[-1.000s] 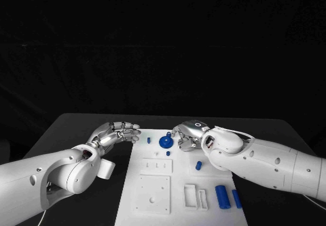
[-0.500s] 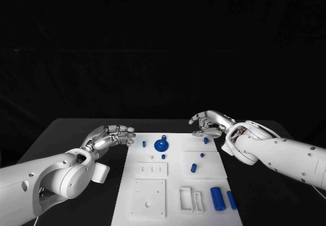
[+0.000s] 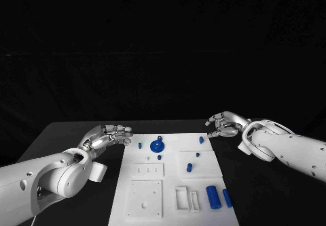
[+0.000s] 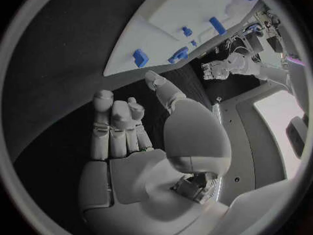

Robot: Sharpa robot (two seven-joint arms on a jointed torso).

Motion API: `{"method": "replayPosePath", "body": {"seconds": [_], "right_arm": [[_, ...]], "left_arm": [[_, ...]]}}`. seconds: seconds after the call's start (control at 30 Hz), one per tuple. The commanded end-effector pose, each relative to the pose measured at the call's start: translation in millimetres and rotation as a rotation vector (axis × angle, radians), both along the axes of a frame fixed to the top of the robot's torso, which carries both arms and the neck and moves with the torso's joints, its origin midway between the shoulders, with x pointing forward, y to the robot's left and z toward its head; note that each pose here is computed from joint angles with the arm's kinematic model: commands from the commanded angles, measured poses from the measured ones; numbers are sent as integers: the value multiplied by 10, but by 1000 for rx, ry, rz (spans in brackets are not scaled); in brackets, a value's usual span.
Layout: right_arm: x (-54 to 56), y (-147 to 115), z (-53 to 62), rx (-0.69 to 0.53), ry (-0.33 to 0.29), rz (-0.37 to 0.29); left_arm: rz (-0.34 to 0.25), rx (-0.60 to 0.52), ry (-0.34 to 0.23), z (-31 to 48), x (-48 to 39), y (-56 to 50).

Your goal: Assemble the parts on the task board

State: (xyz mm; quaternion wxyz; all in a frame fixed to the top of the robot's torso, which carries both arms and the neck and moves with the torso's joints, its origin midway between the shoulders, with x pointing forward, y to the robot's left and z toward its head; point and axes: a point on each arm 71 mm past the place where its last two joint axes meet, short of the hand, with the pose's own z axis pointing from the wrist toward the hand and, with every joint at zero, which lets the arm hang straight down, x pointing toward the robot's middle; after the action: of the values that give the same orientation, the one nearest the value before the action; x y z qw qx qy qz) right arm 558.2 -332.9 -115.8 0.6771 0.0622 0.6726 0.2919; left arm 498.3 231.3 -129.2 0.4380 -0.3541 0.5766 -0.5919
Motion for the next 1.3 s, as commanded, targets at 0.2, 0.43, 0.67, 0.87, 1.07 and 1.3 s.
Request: {"method": "replayPosePath", "body": {"seconds": [0.2,0.43,0.67,0.87,1.07,1.3], "right_arm": [[37,23,-157,-6,84,26],[71,66,-295,-20,103,27],[61,86,-388,-32,127,36],[71,141,-437,-39,137,47],[77,165,-453,-39,140,52],[76,202,-463,-38,147,68]], "left_arm": [[-28,-7,-10,16,7,-18],[-30,-8,-10,15,11,-19],[-28,-7,-9,14,14,-7],[-25,-6,-10,14,13,5],[-26,-6,-9,13,13,-1],[-25,-5,-9,11,22,-1]]}}
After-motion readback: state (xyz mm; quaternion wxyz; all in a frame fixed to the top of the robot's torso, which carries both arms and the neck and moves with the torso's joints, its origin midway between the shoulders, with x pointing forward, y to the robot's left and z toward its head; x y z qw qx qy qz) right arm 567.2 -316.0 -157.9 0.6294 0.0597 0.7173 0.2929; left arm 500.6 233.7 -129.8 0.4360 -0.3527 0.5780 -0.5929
